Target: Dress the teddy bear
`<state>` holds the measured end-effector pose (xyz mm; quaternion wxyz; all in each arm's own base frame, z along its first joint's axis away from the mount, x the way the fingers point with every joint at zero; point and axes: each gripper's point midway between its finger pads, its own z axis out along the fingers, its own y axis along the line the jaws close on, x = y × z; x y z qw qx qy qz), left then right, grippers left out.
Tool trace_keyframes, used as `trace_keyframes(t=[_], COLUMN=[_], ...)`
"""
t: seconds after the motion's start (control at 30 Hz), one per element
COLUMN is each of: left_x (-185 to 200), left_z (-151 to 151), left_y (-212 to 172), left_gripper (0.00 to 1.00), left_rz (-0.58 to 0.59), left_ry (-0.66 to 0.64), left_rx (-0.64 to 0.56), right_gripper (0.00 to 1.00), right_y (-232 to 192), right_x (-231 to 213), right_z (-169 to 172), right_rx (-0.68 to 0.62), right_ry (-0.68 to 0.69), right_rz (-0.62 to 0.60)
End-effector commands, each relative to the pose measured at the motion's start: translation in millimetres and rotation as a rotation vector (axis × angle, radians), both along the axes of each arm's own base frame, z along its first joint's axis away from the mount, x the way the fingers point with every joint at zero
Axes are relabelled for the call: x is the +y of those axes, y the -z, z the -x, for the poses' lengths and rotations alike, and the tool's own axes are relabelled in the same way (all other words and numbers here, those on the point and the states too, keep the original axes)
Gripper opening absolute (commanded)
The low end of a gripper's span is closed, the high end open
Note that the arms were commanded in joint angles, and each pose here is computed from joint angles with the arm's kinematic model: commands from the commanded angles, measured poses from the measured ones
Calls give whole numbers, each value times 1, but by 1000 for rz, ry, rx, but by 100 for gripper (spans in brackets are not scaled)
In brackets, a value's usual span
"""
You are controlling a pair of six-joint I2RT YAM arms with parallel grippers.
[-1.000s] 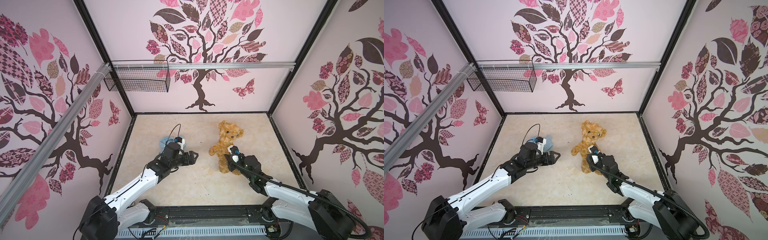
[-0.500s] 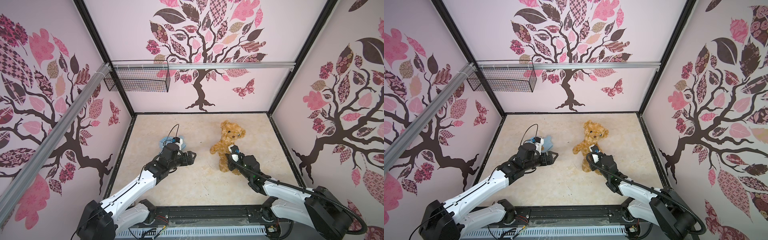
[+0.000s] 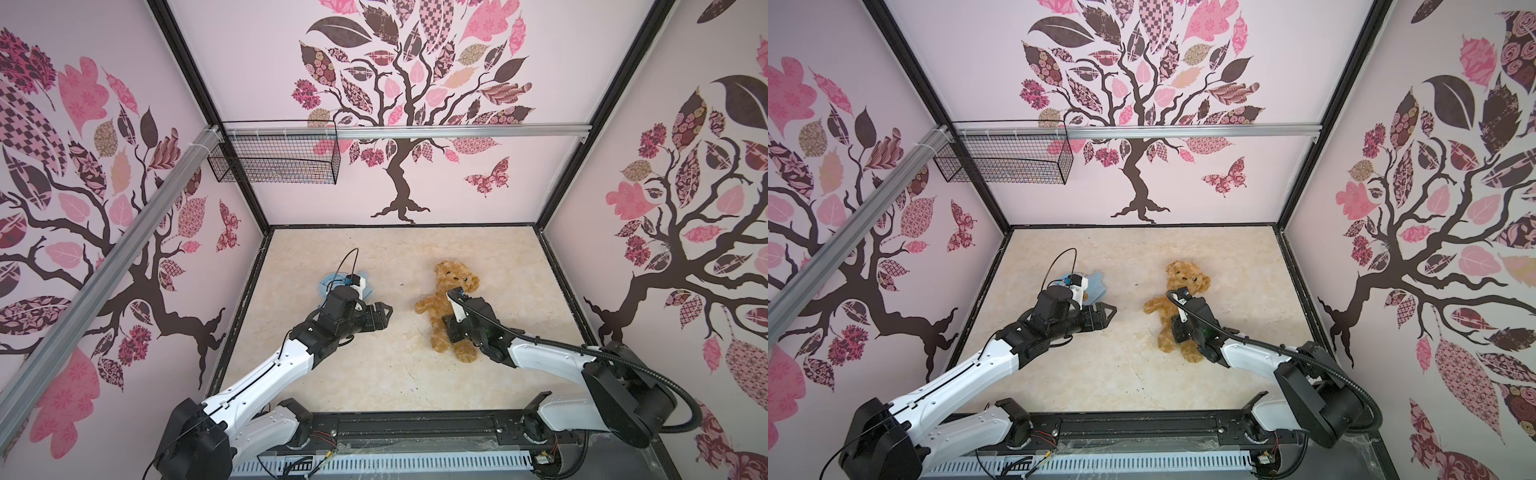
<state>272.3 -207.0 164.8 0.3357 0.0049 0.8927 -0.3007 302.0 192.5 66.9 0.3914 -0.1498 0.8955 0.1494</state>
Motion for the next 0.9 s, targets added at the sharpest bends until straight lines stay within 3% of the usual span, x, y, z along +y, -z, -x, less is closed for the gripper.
trace_keyframes(t=[0.0, 0.13, 0.23, 0.43, 0.67, 0.77, 0.87], left_x=[9, 31, 54, 98, 107, 110, 111], left_z=[-8, -12, -20, -36, -53, -58, -71], left_y=[-11, -6, -3, 7, 26, 45, 60], left_gripper=[86, 90, 91, 90, 85, 74, 73], left_rz=[-4, -42, -59, -158, -449, -584, -681], left_ry=[-42, -122, -191, -255, -74, 13, 55], left_rx=[-28, 3, 45, 156, 221, 306, 330], right_gripper=[37, 68, 78, 83, 85, 85, 85], right_y=[16, -7, -38, -97, -128, -131, -125], right_x=[-16, -23, -19, -3, 40, 49, 53], right_z=[7, -3, -10, -11, 13, 18, 21], right_rx=[123, 71, 3, -129, -199, -184, -171], right_ry=[68, 112, 95, 19, -198, -248, -282], right_rz=[49, 60, 34, -84, -371, -415, -409])
